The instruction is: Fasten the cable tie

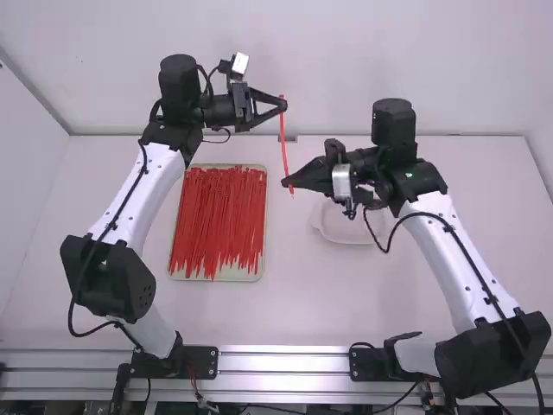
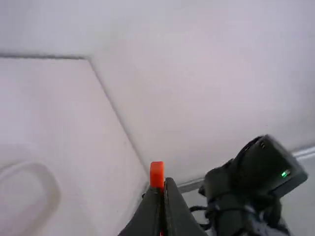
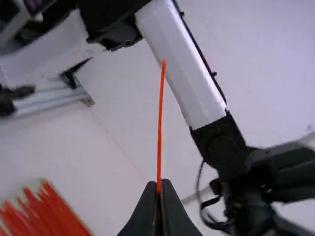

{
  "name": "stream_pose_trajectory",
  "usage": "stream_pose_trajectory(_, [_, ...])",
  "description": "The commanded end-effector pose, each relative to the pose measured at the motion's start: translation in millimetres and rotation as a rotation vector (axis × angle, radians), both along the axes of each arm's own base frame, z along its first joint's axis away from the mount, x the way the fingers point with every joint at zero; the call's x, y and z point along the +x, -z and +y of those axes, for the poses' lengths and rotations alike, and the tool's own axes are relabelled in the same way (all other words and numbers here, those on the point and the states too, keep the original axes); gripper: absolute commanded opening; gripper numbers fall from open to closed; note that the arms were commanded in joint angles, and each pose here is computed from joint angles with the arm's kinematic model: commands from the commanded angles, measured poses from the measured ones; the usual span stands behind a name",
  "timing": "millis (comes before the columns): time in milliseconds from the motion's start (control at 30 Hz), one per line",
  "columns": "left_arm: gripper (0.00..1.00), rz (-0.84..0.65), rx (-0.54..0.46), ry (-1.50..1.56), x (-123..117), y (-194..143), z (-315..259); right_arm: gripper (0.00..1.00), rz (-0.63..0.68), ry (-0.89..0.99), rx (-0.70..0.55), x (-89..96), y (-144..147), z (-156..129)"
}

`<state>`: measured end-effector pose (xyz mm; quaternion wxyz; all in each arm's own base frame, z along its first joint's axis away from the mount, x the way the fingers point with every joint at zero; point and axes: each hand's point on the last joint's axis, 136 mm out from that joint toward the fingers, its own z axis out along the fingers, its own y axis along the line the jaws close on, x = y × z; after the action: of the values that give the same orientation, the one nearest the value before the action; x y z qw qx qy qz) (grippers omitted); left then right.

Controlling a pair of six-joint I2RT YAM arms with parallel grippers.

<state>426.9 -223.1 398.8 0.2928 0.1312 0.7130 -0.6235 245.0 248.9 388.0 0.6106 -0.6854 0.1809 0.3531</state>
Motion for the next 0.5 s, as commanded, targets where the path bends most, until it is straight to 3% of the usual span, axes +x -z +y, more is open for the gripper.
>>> stream_pose_trajectory(0, [0.02,-0.283,0.055,0.035,-7.3,-14.3,0.0,0.0,0.357,0.03,-0.093,7.4,-8.5,-5.5])
stream_pose_trajectory(133, [0.02,-0.443,0.092,0.061,-10.6,-13.6,-0.8,0.0,0.384,0.089,-0.102,18.6,-7.5,-7.7])
stream_pose_trajectory(267, [0.02,-0.535,0.1,0.099,-16.7,-14.5,-2.6,0.0,0.354,0.016,-0.086,6.6,-8.1,-9.1])
stream_pose_trajectory(467, [0.01,-0.61,0.118,0.107,-17.8,-13.6,-4.3,0.0,0.407,0.024,-0.101,8.9,-4.7,-8.9])
